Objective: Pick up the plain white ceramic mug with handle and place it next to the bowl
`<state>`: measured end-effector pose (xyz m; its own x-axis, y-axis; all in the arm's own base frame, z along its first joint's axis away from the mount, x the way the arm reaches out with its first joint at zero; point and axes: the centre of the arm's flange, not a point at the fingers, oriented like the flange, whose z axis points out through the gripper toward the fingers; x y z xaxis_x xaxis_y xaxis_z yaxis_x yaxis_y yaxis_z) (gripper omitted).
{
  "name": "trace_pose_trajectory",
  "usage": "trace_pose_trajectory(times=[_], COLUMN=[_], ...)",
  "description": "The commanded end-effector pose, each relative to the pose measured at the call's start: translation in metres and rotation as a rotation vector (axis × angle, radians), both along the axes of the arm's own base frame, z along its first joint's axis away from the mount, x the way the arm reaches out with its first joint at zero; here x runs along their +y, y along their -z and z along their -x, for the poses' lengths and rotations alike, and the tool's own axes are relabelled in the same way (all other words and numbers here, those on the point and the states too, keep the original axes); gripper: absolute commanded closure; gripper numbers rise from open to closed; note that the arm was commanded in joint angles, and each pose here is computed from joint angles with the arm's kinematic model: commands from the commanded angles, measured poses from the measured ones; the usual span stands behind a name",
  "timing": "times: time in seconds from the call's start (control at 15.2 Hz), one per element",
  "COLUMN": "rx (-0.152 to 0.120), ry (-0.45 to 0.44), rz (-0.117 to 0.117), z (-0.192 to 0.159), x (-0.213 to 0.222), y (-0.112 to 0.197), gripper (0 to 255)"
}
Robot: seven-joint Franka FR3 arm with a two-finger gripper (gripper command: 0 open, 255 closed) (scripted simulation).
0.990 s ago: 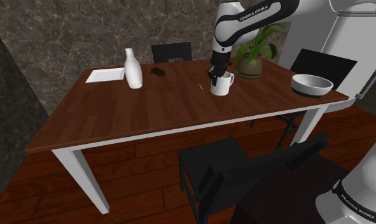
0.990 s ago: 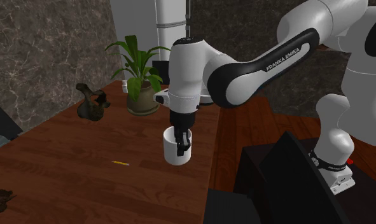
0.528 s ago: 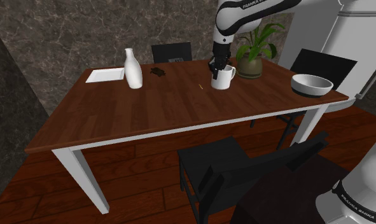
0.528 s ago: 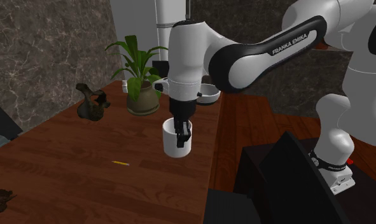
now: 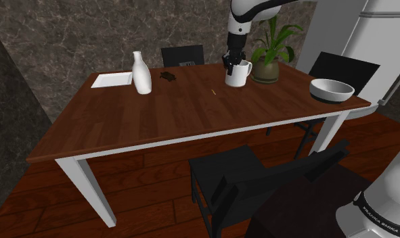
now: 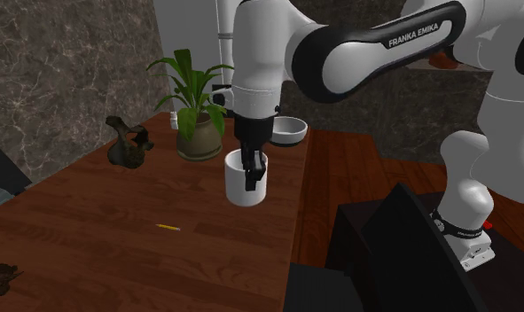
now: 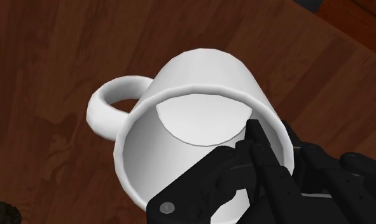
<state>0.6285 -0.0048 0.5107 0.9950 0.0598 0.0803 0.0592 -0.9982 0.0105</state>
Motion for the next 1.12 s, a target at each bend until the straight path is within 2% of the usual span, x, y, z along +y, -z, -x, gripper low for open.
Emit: trace_pose_trajectory(times=[0.0,1.06], rx=[0.000,0.000], ry=[0.000,0.000], rz=[0.000,0.000], z=[0.001,0.027], x=[0.001,-0.209], y=[-0.009,-0.001], gripper=[255,255])
